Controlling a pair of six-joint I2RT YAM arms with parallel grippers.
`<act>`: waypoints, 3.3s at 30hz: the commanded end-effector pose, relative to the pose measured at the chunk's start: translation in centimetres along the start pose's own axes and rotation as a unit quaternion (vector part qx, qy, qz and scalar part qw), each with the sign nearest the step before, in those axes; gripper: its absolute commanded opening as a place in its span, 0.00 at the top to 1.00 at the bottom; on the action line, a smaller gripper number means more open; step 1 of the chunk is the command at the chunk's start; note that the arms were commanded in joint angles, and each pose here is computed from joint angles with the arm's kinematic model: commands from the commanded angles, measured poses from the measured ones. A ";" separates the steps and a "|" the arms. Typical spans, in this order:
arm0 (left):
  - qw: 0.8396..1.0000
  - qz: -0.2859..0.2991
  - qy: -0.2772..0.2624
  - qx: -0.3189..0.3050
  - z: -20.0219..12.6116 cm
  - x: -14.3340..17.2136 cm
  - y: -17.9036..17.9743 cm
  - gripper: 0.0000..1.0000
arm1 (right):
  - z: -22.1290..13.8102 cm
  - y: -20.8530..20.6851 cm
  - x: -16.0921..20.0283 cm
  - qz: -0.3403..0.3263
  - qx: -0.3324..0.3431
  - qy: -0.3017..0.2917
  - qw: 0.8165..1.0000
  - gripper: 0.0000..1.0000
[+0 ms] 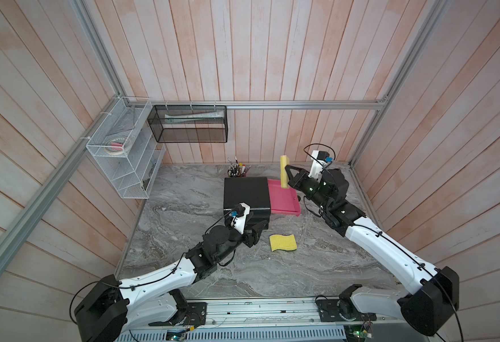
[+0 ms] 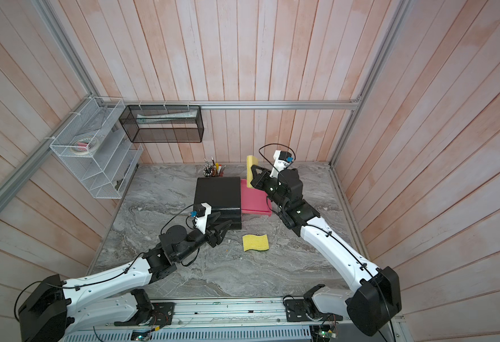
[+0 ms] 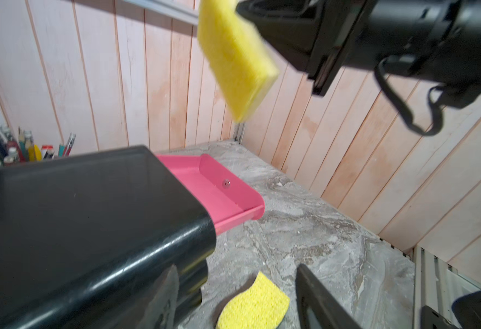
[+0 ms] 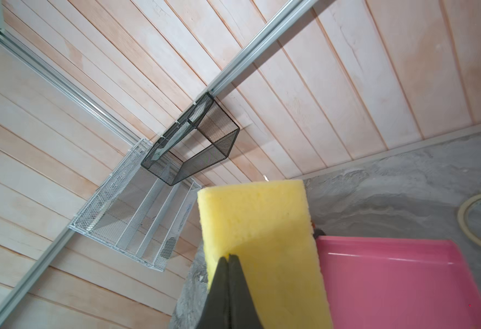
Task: Take the sponge out of the drawer
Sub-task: Pick up the sponge from the drawer.
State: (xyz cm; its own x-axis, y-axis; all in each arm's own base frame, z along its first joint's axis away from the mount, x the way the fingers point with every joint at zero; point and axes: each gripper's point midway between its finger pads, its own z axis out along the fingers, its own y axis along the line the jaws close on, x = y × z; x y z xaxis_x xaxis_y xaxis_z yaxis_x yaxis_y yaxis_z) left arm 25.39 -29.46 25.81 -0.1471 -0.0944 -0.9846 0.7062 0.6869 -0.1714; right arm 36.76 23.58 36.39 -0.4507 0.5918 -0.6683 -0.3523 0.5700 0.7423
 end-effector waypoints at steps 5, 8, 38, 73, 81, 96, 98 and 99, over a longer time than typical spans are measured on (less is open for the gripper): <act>0.987 0.101 -0.116 -0.036 0.8 -4.5 -0.4 0.32 | -0.3 2.0 2.1 0.141 -0.053 0.032 0.988 1.00; 0.983 0.122 -0.130 -0.053 1.3 -4.7 0.0 0.32 | -0.6 1.7 2.6 0.167 -0.044 0.033 0.984 1.00; 0.972 0.151 -0.150 -0.095 5.5 -4.5 -0.7 0.37 | -2.1 1.1 4.6 0.240 -0.043 0.034 0.969 1.00; 0.973 0.152 -0.145 -0.092 6.8 -3.4 -0.9 0.66 | -3.0 0.3 5.2 0.267 -0.033 0.024 0.963 1.00; 0.974 0.158 -0.153 -0.062 6.0 -3.8 -1.8 0.99 | -2.8 -0.3 5.8 0.270 -0.029 0.029 0.962 1.00; 0.993 0.061 -0.100 -0.004 3.3 -4.5 -1.4 1.00 | -6.0 0.8 0.9 0.117 -0.038 -0.074 0.990 0.68; 0.997 0.010 -0.072 0.033 2.4 -4.3 -1.1 1.00 | -7.3 0.7 -0.3 0.082 -0.024 -0.103 0.991 0.64; 0.997 -0.017 -0.053 0.049 2.0 -4.1 -0.9 1.00 | -8.0 0.7 -0.9 0.060 -0.019 -0.117 0.991 0.62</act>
State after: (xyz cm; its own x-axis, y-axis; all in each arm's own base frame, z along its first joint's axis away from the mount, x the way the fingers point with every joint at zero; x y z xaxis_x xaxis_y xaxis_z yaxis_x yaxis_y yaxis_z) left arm 27.48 -31.22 32.53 0.1394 -0.1812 -0.9735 0.6903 0.7226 -0.0357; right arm 30.60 21.60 36.65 -0.4511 0.7848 -0.4251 -0.2993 0.3157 0.9004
